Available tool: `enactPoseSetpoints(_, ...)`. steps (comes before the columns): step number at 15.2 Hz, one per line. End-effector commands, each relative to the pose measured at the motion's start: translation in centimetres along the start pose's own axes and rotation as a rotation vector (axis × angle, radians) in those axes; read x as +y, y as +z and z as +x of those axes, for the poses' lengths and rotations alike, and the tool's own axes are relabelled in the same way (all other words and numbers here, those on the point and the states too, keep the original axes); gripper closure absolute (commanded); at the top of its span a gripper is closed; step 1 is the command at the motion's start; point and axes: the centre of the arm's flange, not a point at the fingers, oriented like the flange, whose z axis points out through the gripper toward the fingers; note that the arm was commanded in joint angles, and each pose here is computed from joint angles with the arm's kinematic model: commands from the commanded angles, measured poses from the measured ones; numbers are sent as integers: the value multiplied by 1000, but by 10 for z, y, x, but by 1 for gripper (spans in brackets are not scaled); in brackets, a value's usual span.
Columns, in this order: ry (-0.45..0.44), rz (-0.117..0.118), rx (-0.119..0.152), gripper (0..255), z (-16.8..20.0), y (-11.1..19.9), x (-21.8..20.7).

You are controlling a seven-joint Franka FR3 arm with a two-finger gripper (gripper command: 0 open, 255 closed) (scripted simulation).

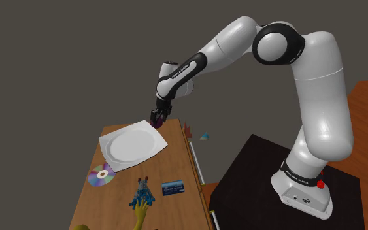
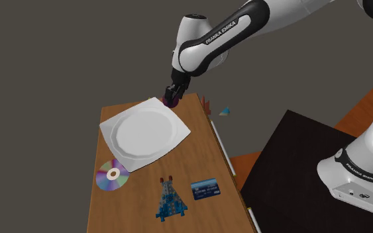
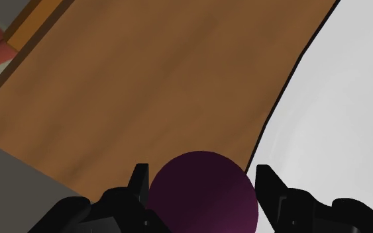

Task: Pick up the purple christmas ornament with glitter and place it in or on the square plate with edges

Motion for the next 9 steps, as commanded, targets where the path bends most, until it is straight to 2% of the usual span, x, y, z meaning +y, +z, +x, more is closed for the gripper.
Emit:
enactPoseSetpoints(1, -1, 1, -6, 255, -2, 3, -1)
enactPoseSetpoints(5, -1, 1, -6, 255, -2, 3, -1)
enactPoseSetpoints(9, -1, 1, -6, 255, 1, -18, -5)
